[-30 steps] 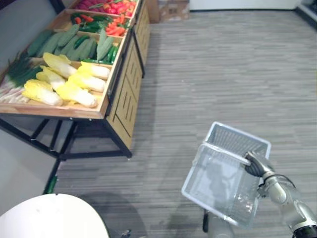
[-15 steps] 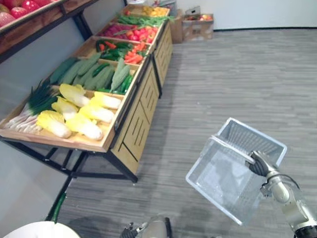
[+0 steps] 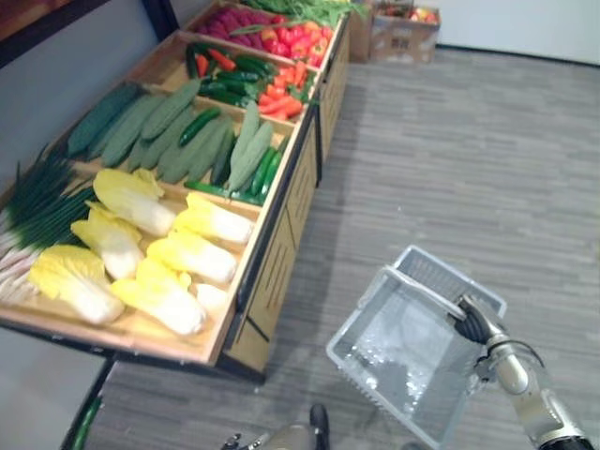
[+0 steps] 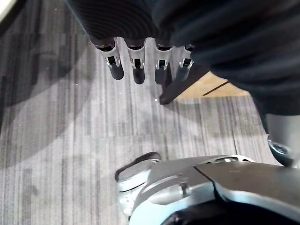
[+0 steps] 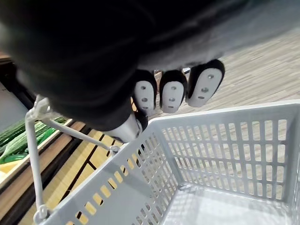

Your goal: Pick vegetable in the basket

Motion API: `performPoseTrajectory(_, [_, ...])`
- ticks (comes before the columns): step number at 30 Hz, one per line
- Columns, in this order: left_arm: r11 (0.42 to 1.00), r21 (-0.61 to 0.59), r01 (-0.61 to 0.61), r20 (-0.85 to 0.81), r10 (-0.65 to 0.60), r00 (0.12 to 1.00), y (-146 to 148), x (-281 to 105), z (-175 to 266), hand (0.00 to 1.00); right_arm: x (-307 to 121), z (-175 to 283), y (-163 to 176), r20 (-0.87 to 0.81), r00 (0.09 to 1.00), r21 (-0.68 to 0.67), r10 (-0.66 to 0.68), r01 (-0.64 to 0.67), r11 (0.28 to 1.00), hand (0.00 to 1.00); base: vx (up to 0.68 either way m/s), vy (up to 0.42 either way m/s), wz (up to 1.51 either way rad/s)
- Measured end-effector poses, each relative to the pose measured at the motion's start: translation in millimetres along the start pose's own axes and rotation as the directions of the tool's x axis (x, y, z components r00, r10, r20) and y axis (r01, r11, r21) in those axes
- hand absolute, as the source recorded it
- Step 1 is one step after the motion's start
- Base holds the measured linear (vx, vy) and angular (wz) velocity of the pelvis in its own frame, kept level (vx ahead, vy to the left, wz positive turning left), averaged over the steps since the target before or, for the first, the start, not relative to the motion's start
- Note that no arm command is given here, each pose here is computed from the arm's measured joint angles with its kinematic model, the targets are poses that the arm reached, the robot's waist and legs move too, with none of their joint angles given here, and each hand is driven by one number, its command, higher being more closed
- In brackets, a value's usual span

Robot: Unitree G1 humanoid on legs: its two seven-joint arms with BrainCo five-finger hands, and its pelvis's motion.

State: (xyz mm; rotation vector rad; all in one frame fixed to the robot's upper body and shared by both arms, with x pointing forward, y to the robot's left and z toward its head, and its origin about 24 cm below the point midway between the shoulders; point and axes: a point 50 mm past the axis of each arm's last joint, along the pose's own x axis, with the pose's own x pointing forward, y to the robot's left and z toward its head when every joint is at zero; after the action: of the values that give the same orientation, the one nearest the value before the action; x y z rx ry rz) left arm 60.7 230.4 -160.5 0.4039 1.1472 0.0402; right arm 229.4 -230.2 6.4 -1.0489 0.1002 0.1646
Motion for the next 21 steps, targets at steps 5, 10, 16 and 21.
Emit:
performPoseTrajectory(5, [1.0, 0.012, 0.013, 0.019, -0.013, 1.0, -1.1, 2.6, 8.5, 0.0, -2.5, -1.2, -1.1, -0.004, 1.0, 0.003, -0.007, 0.007, 1.0, 1.0, 0.43, 0.012, 0.82])
performPoseTrajectory(10, [1.0, 0.004, 0.02, 0.026, -0.02, 0.999, -3.0, 3.4, 11.7, 0.0, -4.1, -9.8, -12.0, -0.039, 0.998, -0.006, -0.047, 0.047, 0.999, 1.0, 0.42, -0.18, 1.04])
performPoseTrajectory(16, [0.995, -0.096, 0.006, -0.047, -0.011, 0.999, -12.5, -1.1, -6.0, 0.0, -7.5, -15.1, -10.1, -0.069, 0.997, -0.019, -0.019, 0.017, 1.0, 1.0, 0.43, -0.449, 1.07])
performPoseTrajectory(21, [0.97, -0.24, -0.037, -0.082, 0.018, 0.996, -19.2, -3.0, -9.8, 0.0, -3.8, -14.6, -16.7, -0.054, 0.998, -0.039, -0.011, 0.009, 0.999, 1.0, 0.3, -0.442, 1.41])
